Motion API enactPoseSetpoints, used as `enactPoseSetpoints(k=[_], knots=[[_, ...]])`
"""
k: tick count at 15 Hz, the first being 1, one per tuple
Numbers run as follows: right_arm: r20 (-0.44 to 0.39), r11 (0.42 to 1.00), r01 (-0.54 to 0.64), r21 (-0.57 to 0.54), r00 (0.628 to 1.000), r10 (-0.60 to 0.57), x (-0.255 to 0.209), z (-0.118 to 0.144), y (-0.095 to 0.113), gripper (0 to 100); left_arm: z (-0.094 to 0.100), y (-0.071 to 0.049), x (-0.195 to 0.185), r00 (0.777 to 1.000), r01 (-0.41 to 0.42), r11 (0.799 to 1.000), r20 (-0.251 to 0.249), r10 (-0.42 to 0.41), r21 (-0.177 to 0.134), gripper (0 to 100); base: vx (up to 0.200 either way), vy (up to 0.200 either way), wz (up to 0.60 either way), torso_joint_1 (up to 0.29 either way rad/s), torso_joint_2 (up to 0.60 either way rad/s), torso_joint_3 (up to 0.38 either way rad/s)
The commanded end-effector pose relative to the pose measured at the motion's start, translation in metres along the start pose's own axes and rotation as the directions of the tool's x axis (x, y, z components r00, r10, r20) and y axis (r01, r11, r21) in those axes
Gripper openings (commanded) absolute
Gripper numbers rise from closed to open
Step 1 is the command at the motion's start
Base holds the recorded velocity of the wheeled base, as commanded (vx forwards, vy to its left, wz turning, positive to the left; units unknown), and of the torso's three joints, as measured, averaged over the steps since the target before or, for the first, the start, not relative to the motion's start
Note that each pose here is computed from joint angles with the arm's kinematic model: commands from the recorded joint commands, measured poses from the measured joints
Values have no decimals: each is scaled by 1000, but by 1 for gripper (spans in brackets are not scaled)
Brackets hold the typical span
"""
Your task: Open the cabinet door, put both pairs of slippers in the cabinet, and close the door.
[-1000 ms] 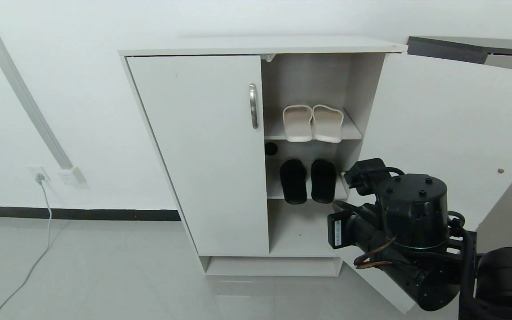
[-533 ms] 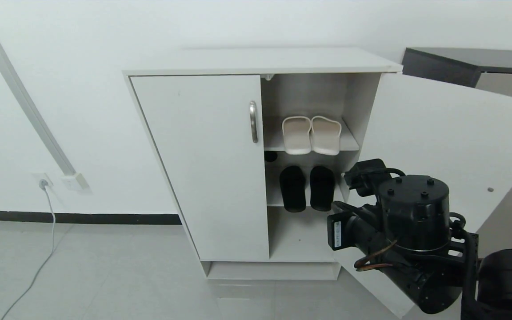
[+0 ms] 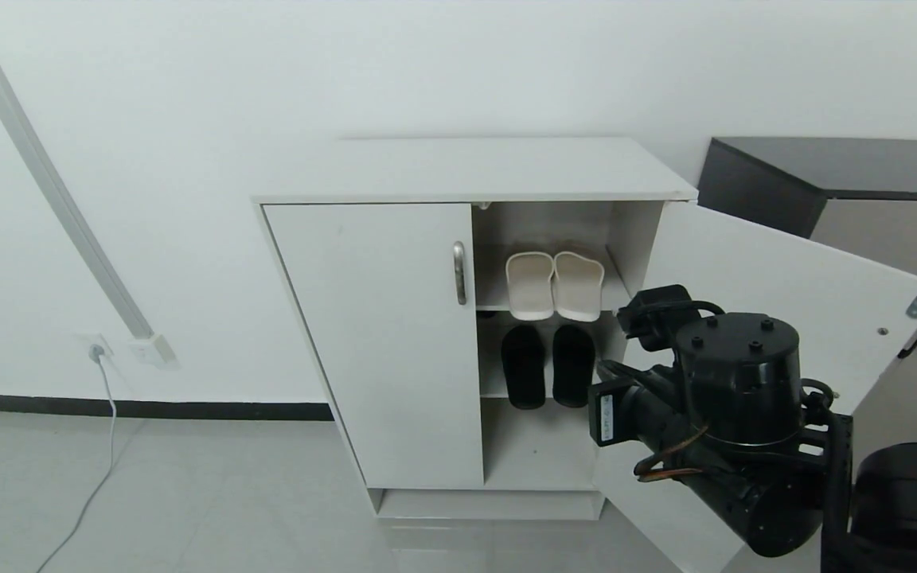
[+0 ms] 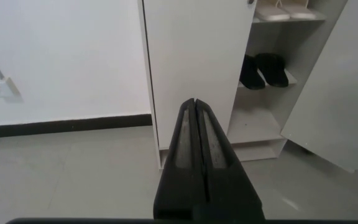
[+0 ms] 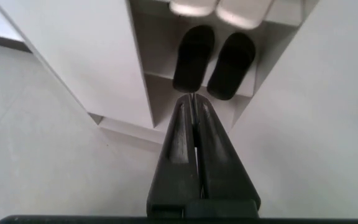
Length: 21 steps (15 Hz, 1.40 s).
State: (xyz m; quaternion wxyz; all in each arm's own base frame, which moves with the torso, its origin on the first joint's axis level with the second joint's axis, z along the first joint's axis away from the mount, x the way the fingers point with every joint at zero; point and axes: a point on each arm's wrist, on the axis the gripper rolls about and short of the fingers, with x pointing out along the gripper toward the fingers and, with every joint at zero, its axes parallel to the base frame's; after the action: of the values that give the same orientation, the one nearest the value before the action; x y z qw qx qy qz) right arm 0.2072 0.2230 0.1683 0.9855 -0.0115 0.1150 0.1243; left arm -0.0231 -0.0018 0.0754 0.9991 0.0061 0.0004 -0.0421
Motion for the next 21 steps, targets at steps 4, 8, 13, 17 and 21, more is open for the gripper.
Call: enactPoseSetpoints(k=[4, 8, 13, 17, 21], knots=[[-6, 1000, -3, -4, 1000, 3, 1, -2, 1, 0, 0, 0, 0, 1000, 0, 1000, -2, 0, 0, 0, 0, 0, 0, 160, -476, -317], [-9, 1000, -1, -6, 1000, 1, 2, -3, 1, 0, 0, 0, 0, 1000, 0, 1000, -2, 0, 0, 0, 0, 0, 0, 188, -500, -315], [-12, 1000, -2, -8, 1000, 2, 1, -4, 1, 0, 0, 0, 0, 1000, 0, 1000, -2, 0, 1, 0, 0, 0, 0, 215, -531, -314], [-15, 1000, -4, -10, 1000, 3, 0, -4, 0, 0, 0, 0, 0, 1000, 0, 1000, -2, 0, 0, 0, 0, 0, 0, 245, -574, -321], [-15, 1000, -4, -10, 1000, 3, 0, -4, 0, 0, 0, 0, 0, 1000, 0, 1000, -3, 0, 0, 0, 0, 0, 0, 261, -577, -323]])
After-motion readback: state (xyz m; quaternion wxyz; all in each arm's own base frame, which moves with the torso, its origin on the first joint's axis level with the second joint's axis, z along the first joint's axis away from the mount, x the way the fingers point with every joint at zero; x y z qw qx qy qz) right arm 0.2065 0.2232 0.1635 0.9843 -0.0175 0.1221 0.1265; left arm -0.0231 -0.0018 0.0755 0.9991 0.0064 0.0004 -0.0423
